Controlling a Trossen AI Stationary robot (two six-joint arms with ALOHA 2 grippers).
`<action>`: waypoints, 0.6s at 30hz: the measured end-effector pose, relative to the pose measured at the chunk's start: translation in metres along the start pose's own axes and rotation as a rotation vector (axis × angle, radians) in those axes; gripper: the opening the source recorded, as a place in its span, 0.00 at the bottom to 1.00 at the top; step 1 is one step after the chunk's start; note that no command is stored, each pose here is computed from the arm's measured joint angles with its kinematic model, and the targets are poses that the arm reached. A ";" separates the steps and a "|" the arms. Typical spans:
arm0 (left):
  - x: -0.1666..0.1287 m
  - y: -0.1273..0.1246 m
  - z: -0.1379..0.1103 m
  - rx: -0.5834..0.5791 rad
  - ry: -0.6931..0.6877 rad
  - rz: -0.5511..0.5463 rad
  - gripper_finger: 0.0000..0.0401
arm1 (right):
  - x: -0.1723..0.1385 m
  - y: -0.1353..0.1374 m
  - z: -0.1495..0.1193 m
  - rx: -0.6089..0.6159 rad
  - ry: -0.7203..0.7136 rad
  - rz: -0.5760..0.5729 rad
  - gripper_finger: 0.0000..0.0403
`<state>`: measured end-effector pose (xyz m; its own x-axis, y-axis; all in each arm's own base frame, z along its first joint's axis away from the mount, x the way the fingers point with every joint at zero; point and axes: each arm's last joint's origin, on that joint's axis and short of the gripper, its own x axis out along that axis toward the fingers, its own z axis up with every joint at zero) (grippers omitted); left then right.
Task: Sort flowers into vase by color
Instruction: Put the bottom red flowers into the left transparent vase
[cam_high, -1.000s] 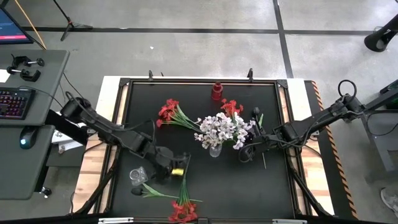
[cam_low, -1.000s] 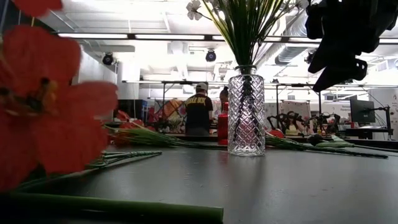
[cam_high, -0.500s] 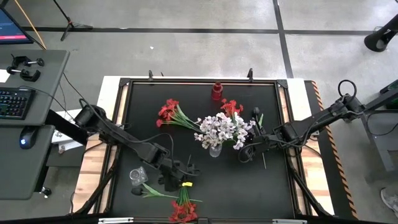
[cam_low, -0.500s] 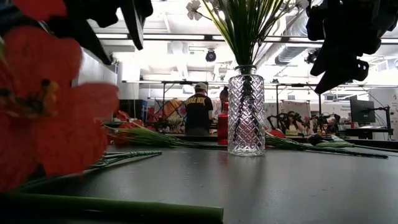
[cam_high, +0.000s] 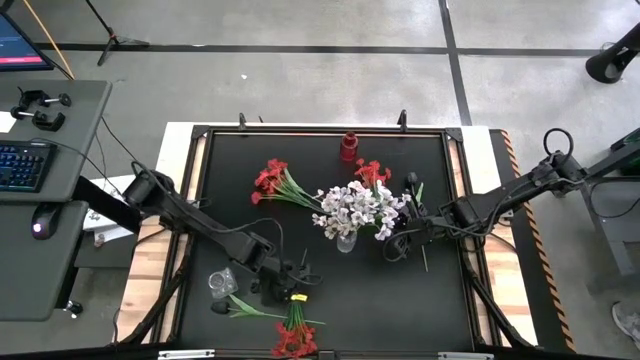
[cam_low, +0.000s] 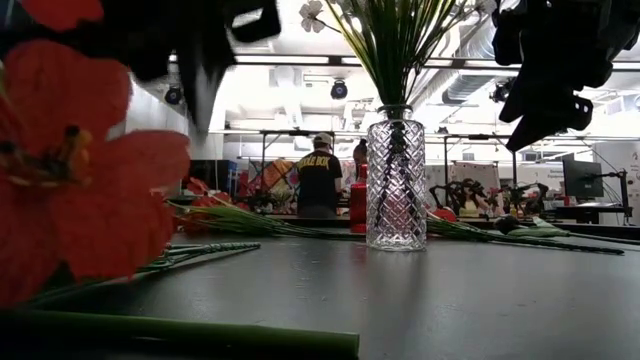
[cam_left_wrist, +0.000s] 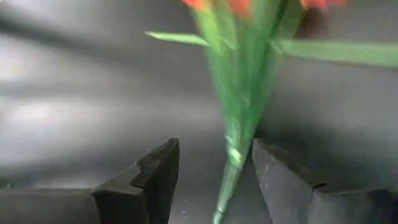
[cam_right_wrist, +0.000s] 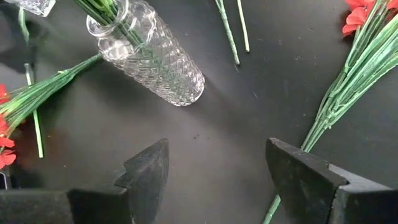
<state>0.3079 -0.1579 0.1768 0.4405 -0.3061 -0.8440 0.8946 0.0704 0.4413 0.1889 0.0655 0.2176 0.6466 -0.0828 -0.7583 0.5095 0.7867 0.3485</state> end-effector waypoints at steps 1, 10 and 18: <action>0.005 -0.004 -0.003 0.059 0.017 -0.017 0.48 | 0.000 0.000 0.000 0.000 -0.001 0.000 0.64; 0.036 -0.005 -0.008 0.187 0.059 0.006 0.48 | 0.000 0.000 0.000 0.005 -0.001 0.000 0.64; 0.044 -0.008 -0.011 0.229 0.059 -0.026 0.46 | 0.000 0.000 0.000 0.005 0.000 0.000 0.64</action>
<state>0.3214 -0.1612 0.1329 0.4271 -0.2488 -0.8693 0.8682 -0.1559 0.4711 0.1890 0.0655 0.2176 0.6468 -0.0831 -0.7581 0.5125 0.7836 0.3513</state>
